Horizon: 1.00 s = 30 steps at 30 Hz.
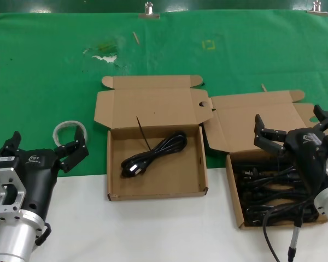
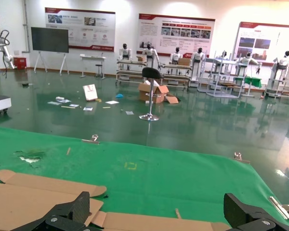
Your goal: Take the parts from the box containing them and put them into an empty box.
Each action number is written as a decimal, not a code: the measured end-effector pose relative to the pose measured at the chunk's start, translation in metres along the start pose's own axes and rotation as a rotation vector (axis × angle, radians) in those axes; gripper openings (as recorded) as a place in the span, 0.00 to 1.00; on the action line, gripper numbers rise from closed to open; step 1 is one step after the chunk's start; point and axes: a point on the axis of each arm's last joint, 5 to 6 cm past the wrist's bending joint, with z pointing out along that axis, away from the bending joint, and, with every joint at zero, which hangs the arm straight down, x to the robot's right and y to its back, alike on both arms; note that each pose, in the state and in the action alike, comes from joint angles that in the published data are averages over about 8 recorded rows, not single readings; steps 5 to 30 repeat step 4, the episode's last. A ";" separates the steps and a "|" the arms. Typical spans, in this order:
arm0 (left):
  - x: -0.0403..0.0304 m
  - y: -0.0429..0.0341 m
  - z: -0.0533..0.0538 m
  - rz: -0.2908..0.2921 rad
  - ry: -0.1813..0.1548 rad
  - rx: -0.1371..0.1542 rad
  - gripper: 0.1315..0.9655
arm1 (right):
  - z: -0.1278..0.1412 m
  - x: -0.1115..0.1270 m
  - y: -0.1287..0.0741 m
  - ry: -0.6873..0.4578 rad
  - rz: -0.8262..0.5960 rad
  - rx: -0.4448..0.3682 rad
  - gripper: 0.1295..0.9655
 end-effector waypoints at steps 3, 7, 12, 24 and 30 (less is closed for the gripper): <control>0.0000 0.0000 0.000 0.000 0.000 0.000 1.00 | 0.000 0.000 0.000 0.000 0.000 0.000 1.00; 0.0000 0.0000 0.000 0.000 0.000 0.000 1.00 | 0.000 0.000 0.000 0.000 0.000 0.000 1.00; 0.0000 0.0000 0.000 0.000 0.000 0.000 1.00 | 0.000 0.000 0.000 0.000 0.000 0.000 1.00; 0.0000 0.0000 0.000 0.000 0.000 0.000 1.00 | 0.000 0.000 0.000 0.000 0.000 0.000 1.00; 0.0000 0.0000 0.000 0.000 0.000 0.000 1.00 | 0.000 0.000 0.000 0.000 0.000 0.000 1.00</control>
